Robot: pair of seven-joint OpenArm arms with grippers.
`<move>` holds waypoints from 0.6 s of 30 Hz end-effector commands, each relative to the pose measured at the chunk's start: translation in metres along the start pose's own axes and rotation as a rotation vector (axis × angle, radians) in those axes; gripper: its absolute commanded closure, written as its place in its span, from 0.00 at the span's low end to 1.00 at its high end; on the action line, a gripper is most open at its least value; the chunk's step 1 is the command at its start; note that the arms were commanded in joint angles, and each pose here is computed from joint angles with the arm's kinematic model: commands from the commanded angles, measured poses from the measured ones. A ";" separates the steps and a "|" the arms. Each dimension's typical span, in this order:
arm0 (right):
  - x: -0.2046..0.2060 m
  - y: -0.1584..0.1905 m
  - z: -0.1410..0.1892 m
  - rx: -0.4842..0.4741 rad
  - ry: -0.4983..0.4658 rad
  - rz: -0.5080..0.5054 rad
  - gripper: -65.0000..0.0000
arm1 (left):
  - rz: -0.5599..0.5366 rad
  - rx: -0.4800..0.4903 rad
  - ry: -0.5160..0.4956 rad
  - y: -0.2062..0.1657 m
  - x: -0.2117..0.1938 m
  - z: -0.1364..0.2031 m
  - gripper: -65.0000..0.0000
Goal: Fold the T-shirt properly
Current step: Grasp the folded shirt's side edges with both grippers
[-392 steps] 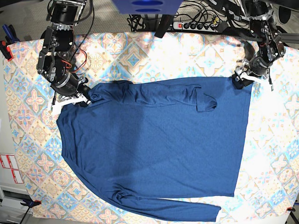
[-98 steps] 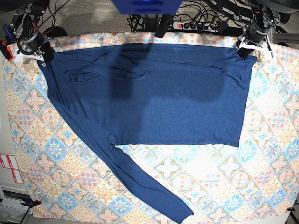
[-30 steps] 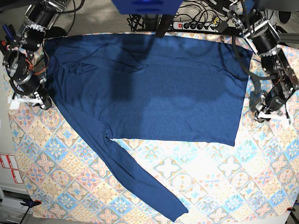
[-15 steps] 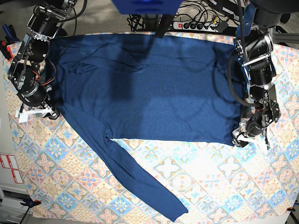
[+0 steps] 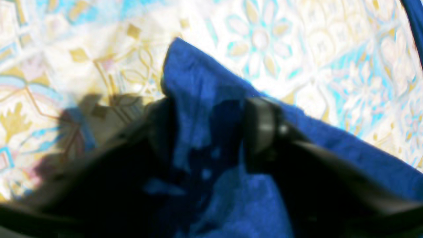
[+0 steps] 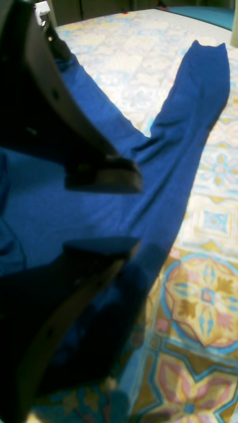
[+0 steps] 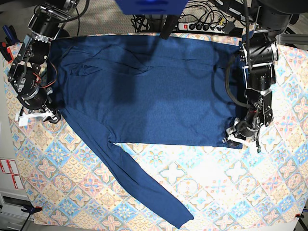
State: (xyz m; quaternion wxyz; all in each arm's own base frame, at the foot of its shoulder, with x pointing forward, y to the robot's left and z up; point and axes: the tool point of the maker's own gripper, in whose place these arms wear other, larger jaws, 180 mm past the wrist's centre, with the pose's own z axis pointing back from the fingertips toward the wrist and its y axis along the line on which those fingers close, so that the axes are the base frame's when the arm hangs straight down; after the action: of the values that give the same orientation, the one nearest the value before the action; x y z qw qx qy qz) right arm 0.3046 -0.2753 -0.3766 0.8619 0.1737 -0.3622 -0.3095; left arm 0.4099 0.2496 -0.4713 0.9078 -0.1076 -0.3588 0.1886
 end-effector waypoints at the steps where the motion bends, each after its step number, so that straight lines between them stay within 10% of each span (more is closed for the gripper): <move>1: 0.017 0.007 0.004 0.021 -0.045 0.018 0.67 | -0.011 -0.012 0.069 -0.005 -0.015 -0.001 0.70; 5: 0.017 0.006 0.004 0.017 -0.046 0.019 0.67 | -0.034 -0.012 0.061 -0.001 -0.025 0.005 1.00; 18: 0.054 0.023 -0.027 0.006 0.026 0.164 0.50 | -0.201 -0.018 -0.078 0.011 -0.009 0.055 1.00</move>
State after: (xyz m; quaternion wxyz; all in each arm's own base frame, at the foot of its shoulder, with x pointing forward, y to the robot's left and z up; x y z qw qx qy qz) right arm 0.3528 -0.2864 -0.3725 0.8959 0.1509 -0.3405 -0.2420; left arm 0.3497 0.2539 -0.4574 0.9168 -0.0736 -0.3788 0.1027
